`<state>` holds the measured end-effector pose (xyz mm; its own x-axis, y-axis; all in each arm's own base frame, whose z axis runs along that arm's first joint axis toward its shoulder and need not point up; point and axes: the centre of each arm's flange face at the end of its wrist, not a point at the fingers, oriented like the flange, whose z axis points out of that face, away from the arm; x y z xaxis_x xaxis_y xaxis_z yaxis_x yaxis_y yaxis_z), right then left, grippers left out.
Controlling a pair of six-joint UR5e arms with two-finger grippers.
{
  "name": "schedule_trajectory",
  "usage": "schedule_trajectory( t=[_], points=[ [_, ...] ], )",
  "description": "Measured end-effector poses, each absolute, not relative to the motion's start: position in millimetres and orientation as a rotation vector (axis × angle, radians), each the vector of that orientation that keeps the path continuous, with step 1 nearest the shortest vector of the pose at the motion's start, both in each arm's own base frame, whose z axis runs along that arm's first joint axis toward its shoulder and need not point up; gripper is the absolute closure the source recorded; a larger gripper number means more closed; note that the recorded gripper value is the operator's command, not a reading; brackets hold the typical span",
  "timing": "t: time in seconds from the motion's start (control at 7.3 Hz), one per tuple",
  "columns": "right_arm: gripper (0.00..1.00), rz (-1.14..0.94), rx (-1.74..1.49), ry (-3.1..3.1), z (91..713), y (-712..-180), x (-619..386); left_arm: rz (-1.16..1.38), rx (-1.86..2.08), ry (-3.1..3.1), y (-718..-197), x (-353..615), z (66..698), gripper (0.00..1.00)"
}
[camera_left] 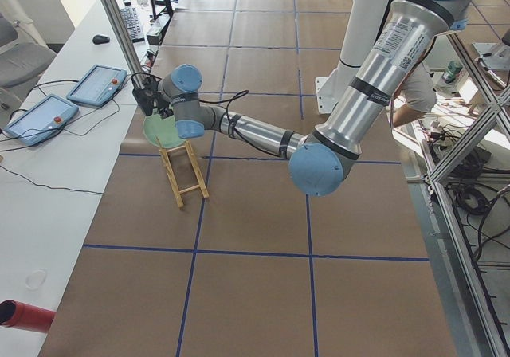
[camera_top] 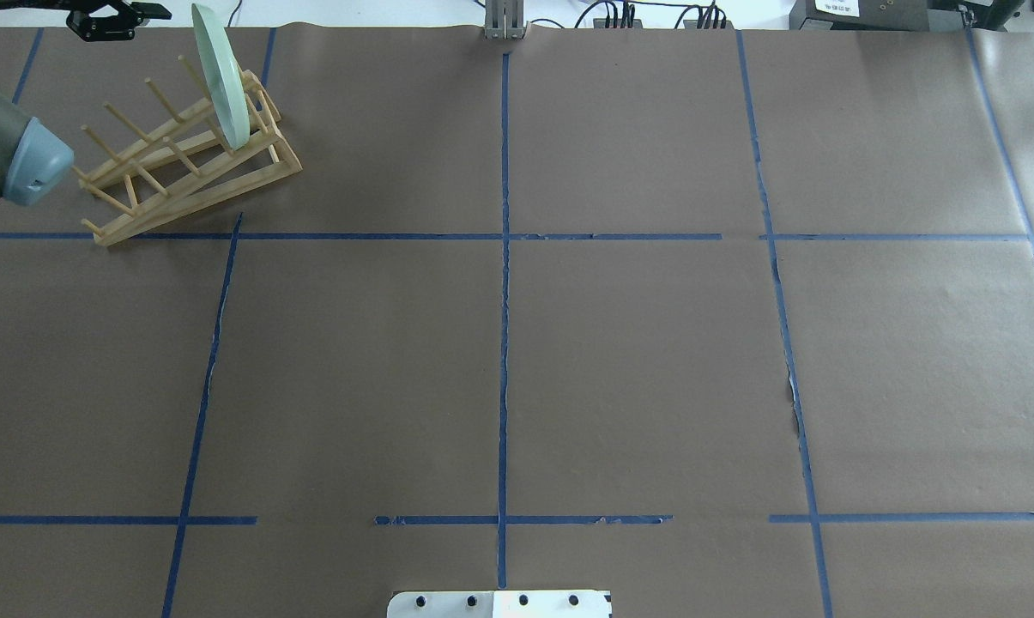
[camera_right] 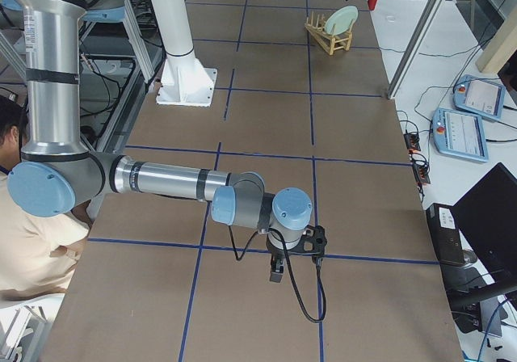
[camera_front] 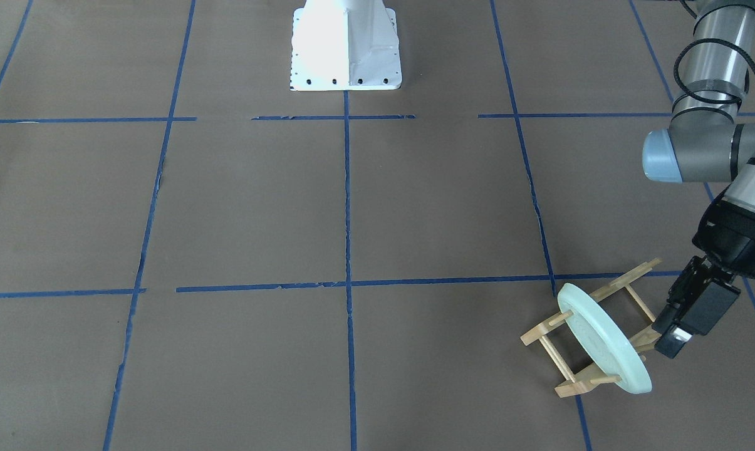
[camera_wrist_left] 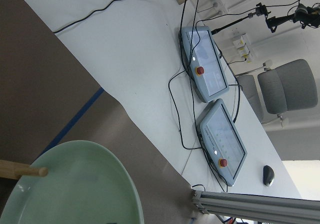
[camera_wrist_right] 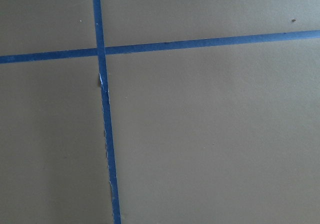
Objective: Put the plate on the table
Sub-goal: 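Reach the left gripper toward the pale green plate in the wooden rack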
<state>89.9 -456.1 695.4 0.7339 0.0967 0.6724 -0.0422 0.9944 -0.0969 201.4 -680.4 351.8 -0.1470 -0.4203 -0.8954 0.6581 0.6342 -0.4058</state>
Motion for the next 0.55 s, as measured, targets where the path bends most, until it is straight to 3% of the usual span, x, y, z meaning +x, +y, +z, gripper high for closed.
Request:
schedule_trajectory(
  t=[0.27, 0.41, 0.55],
  points=[
    [0.00, 0.076, -0.077, -0.743, 695, -456, 90, -0.961, 0.206, 1.422, -683, 224, 361, 0.41],
    [0.00, 0.076, -0.076, -0.743, 695, -456, 90, -0.959, 0.204, 1.420, -683, 230, 362, 0.54],
    [0.00, 0.076, -0.076, -0.743, 695, -456, 90, -0.956, 0.202, 1.419, -682, 234, 362, 0.78]
  ],
)
